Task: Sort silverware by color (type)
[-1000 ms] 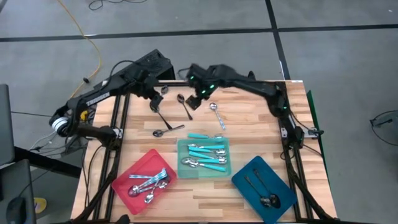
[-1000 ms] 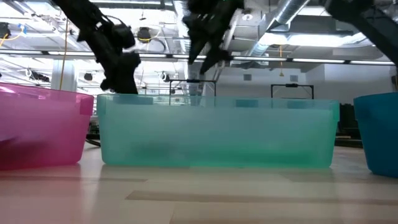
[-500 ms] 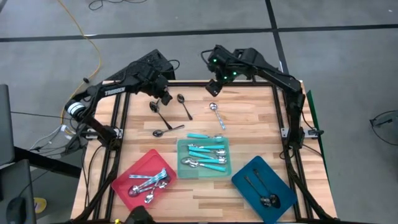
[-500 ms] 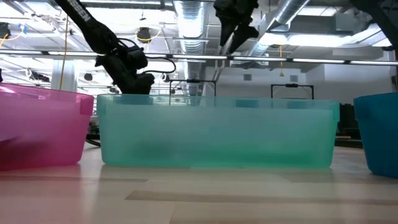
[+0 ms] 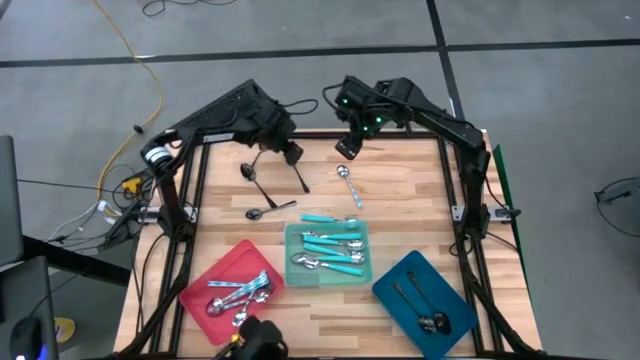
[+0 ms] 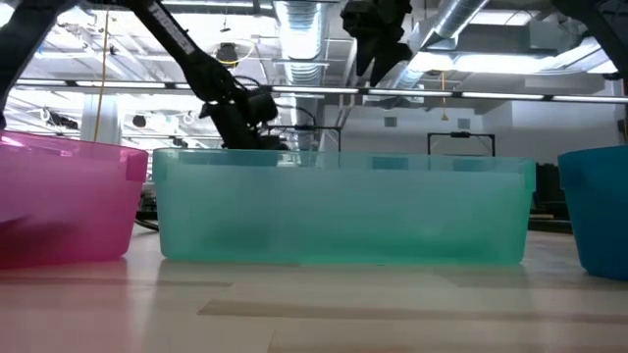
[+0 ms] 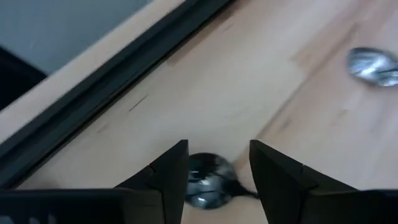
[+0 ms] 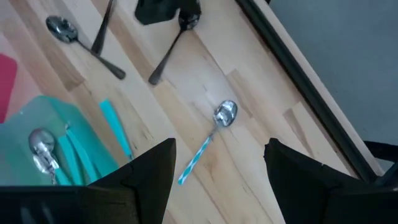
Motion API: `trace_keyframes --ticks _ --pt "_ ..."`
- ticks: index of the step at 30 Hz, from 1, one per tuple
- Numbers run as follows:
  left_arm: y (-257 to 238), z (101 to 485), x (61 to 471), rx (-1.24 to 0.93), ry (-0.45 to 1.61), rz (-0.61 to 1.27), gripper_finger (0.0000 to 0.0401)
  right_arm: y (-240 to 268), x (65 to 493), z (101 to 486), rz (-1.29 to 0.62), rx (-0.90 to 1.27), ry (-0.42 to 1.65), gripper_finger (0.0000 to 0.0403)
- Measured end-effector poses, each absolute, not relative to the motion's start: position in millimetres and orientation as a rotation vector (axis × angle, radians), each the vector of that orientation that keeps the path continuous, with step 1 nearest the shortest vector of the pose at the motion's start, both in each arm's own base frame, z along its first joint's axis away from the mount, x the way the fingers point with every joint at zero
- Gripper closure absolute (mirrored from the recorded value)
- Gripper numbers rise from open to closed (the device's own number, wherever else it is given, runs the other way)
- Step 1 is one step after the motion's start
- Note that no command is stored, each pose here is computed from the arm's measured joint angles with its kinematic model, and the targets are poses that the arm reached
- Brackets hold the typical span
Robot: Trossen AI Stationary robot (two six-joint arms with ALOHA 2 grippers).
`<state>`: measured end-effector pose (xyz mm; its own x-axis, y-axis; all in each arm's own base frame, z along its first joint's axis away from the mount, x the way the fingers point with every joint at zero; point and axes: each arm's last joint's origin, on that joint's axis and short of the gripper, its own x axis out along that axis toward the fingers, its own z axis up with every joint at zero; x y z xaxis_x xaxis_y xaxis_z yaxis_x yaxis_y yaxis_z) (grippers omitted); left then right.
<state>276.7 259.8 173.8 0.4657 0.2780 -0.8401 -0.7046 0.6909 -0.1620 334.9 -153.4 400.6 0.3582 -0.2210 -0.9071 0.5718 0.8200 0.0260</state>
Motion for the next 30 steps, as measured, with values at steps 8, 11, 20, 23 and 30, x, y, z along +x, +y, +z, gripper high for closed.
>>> trace_keyframes --ticks 8,11,20,23,30 --pt "268.1 162.8 278.3 -0.563 0.946 0.662 0.0248 -149.5 332.6 400.5 -0.518 0.365 1.122 0.0137" --pt "268.6 162.0 277.8 -0.536 0.96 0.677 0.0248 -149.4 332.5 400.5 -0.517 0.367 1.123 0.0137" --pt "264.2 138.2 276.9 -0.573 1.088 0.63 0.0248 -147.3 333.5 400.5 -0.511 0.362 1.124 0.0137" --pt "262.6 128.5 278.1 -0.595 1.127 0.613 0.0248 -146.1 333.9 400.4 -0.511 0.359 1.125 0.0137" --pt "257.6 125.1 281.2 -0.62 1.136 0.561 0.0333 -143.1 335.4 400.5 -0.502 0.353 1.125 0.0137"
